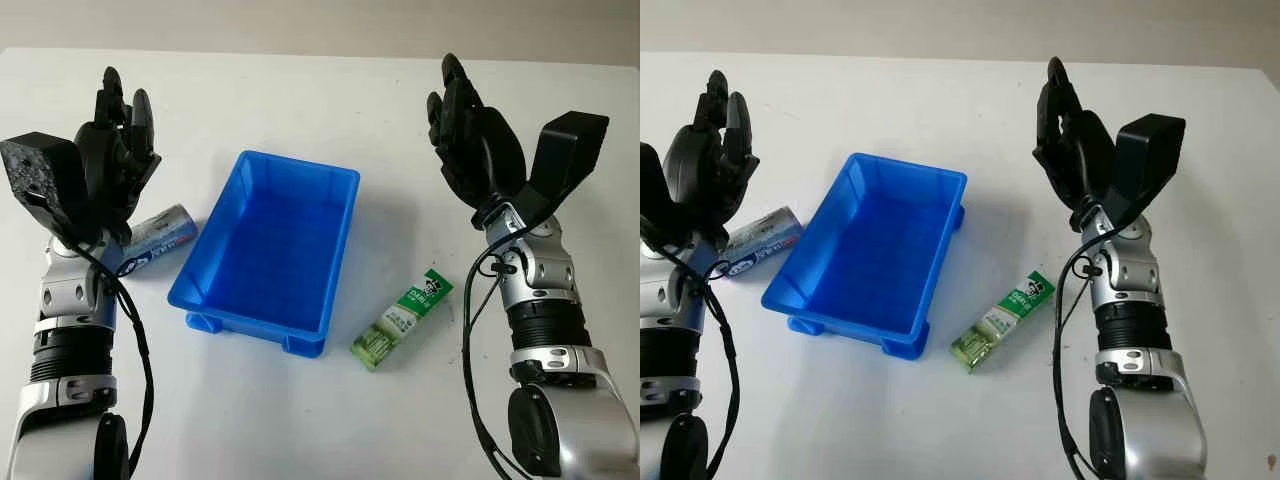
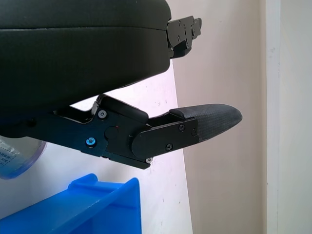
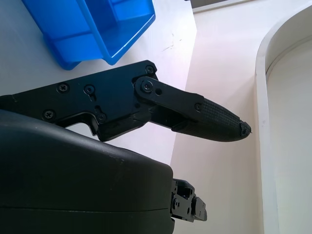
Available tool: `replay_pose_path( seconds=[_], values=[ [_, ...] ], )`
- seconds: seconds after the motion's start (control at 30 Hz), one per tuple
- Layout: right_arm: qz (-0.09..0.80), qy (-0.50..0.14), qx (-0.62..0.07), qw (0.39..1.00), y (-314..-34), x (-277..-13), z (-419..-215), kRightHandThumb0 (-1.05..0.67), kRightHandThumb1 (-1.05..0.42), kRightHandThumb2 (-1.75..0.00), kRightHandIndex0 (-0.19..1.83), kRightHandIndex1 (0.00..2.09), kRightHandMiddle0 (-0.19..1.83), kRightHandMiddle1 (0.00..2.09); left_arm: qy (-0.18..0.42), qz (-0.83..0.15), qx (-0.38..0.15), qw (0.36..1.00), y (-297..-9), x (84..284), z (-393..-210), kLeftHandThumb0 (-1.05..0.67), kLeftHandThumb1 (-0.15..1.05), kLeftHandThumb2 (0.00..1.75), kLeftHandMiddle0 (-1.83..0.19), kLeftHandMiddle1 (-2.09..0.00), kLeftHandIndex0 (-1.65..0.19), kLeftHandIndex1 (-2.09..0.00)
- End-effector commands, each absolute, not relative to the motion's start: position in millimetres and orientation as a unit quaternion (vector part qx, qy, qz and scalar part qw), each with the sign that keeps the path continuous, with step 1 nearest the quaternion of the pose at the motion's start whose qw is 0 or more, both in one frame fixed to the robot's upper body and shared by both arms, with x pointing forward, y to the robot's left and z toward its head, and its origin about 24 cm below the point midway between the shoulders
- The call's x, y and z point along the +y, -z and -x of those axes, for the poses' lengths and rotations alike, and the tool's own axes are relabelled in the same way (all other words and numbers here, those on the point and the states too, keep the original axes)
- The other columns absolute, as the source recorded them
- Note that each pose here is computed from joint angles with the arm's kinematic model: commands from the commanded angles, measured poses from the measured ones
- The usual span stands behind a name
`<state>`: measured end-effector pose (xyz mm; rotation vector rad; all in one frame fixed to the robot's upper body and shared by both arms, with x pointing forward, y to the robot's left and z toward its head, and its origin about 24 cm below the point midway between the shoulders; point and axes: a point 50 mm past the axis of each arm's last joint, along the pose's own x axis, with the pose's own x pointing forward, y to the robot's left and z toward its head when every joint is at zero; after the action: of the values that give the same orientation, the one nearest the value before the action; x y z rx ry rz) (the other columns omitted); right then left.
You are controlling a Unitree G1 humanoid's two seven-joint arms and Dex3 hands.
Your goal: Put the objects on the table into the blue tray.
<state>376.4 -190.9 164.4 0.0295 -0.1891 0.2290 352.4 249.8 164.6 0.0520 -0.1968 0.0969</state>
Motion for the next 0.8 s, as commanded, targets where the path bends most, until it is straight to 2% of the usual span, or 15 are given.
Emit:
replay_pose_path(
  seconds=[0.0, 0.5, 0.67, 0.77],
  values=[
    [-0.011, -0.113, -0.105, 0.988, -170, -194, -375, -0.76, -1.05, -0.75, -0.19, 0.0, -0.19, 0.0, -0.051, -0.028, -0.104, 0.993, -167, 250.8, -349.5, -0.77, 1.05, 0.65, 0.19, 0.0, 0.19, 0.0],
    [-0.003, -0.122, -0.101, 0.987, -174, -200, -370, -0.74, -1.05, -0.71, -0.19, 0.0, -0.19, 0.0, -0.045, -0.03, -0.103, 0.993, -164, 251.7, -350.5, -0.78, 1.05, 0.65, 0.19, 0.0, 0.19, 0.0],
    [0.04, -0.145, -0.118, 0.982, -188, -207, -359, -0.76, -1.05, -0.61, -0.19, 0.0, -0.19, 0.0, -0.048, -0.024, -0.104, 0.993, -163, 252.4, -348.9, -0.77, 1.05, 0.64, 0.19, 0.0, 0.19, 0.0],
    [0.103, -0.155, -0.128, 0.974, -200, -213, -349, -0.76, -1.05, -0.43, -0.19, 0.0, -0.19, 0.0, -0.048, -0.03, -0.105, 0.993, -164, 252.7, -349.3, -0.76, 1.05, 0.64, 0.19, 0.0, 0.19, 0.0]
  ],
)
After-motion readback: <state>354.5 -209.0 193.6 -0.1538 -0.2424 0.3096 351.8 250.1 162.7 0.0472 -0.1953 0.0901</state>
